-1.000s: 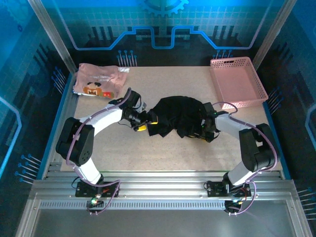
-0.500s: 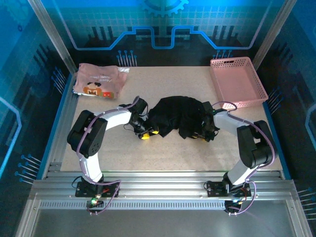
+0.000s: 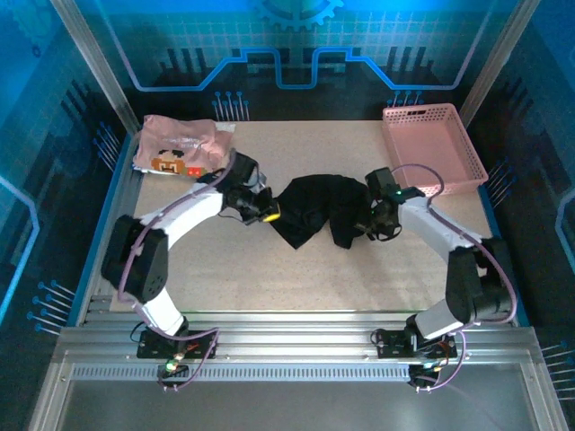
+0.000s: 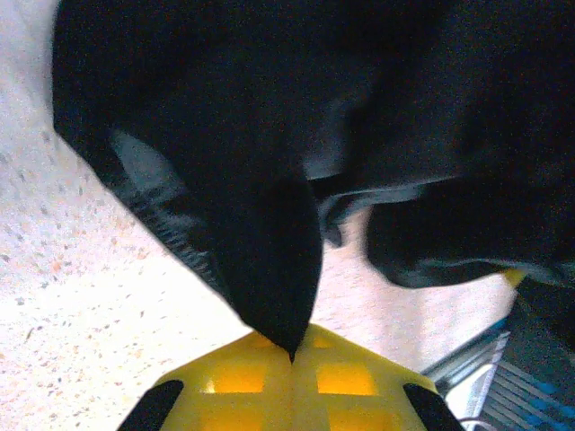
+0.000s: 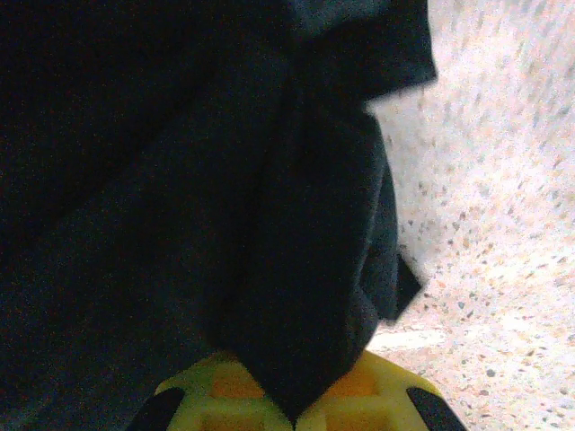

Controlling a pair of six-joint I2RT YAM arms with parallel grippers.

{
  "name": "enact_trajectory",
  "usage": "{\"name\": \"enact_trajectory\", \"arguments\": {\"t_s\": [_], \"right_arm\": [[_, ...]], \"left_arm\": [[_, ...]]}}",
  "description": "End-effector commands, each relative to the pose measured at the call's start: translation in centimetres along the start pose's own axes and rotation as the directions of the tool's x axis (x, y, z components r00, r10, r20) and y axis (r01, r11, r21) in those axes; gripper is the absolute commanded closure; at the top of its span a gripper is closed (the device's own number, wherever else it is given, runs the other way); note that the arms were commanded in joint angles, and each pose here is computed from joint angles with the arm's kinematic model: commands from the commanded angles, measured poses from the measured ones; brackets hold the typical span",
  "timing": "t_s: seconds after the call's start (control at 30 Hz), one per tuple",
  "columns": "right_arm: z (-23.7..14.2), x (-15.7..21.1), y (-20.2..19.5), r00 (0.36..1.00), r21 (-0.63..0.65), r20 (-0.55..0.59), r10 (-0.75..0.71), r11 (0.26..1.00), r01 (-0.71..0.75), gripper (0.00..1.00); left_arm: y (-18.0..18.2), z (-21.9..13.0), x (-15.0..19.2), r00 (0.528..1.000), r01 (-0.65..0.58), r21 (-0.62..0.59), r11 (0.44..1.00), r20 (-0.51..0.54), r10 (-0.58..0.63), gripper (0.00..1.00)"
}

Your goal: Fold and stack the t-shirts

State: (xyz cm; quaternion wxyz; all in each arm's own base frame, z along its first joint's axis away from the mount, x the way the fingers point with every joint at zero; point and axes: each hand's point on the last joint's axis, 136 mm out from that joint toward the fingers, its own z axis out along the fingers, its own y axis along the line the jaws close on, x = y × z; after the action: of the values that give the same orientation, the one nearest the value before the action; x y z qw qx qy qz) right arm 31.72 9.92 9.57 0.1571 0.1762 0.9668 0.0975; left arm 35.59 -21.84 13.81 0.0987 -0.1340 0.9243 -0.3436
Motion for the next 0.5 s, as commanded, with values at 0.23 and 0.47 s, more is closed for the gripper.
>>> {"name": "enact_trajectory", "arguments": {"t_s": [0.23,0.47], "right_arm": [[-15.2,-8.1,3.7,0.930,-0.171,0.362,-0.056,0.977,0.125,1.00],[-25.9,-13.1,3.9,0.811,-0.221,0.585,-0.017,0.959,0.179,1.00]], "left_arm": [[-8.6,-19.1,-9.2,0.911,-0.135,0.218,0.967,0.412,0.034,1.00],[-13.2,-31.8,-14.2,0.748,-0.289,0.253,0.923,0.662,0.053,1.00]]}}
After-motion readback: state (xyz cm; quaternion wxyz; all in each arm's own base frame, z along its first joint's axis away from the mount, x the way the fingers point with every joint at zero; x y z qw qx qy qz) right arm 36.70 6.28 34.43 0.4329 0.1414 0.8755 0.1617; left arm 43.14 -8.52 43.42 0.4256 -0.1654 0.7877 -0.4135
